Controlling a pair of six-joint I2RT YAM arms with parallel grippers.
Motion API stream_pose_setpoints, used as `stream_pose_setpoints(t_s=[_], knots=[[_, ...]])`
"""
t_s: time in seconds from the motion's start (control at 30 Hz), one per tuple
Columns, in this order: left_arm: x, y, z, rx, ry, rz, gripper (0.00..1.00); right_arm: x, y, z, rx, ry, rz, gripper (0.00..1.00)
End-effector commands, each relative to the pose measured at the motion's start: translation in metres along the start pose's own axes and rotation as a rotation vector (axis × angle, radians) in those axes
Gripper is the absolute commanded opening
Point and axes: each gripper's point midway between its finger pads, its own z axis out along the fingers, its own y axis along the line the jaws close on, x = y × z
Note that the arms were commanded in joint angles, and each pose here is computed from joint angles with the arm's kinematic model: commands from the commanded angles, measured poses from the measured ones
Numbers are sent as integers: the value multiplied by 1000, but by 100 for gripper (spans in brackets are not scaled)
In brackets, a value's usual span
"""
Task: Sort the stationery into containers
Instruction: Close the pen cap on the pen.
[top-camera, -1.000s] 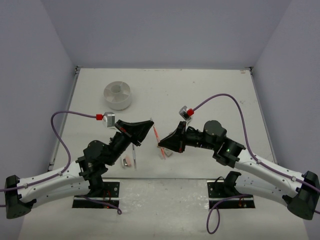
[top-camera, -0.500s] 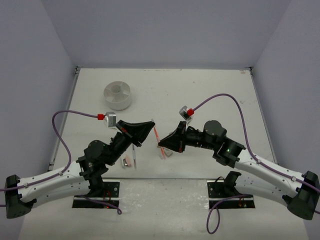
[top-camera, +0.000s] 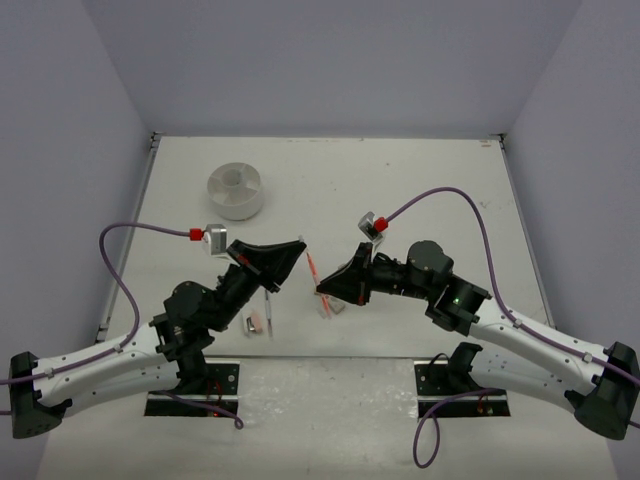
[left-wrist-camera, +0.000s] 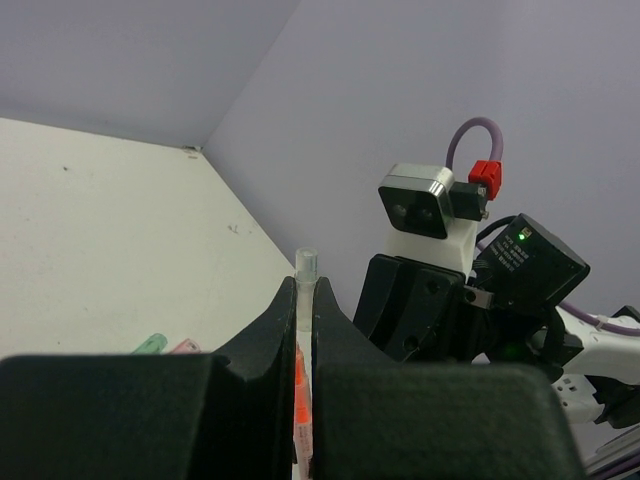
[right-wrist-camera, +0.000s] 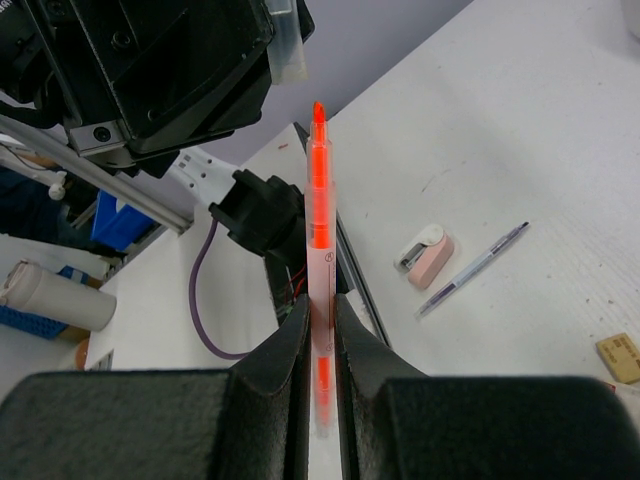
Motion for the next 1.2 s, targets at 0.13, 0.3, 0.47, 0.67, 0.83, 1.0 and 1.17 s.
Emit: stream_pose_setpoints(t_s=[0.13, 0.3, 0.47, 0.67, 0.83, 1.0, 1.17], knots=[[-7, -2, 4, -10, -15, 12, 0, -27, 24, -6, -58, -67, -37, 0], [-2, -1, 4, -7, -2, 11, 0, -28, 21, -5, -46, -70, -36, 0], [1, -1, 4, -5, 8, 7, 0, -30, 21, -5, -41, -78, -40, 0], [12, -5, 6, 15, 48, -28, 0, -37, 18, -4, -18, -104, -56, 0], [21, -3, 6, 14, 73, -51, 0, -51, 21, -8, 0, -150, -74, 0], [31, -3, 7, 16, 99, -72, 0, -67, 21, -8, 23, -194, -98, 0], [34, 2, 7, -7, 116, -47, 0, -80, 23, -9, 46, -224, -124, 0]])
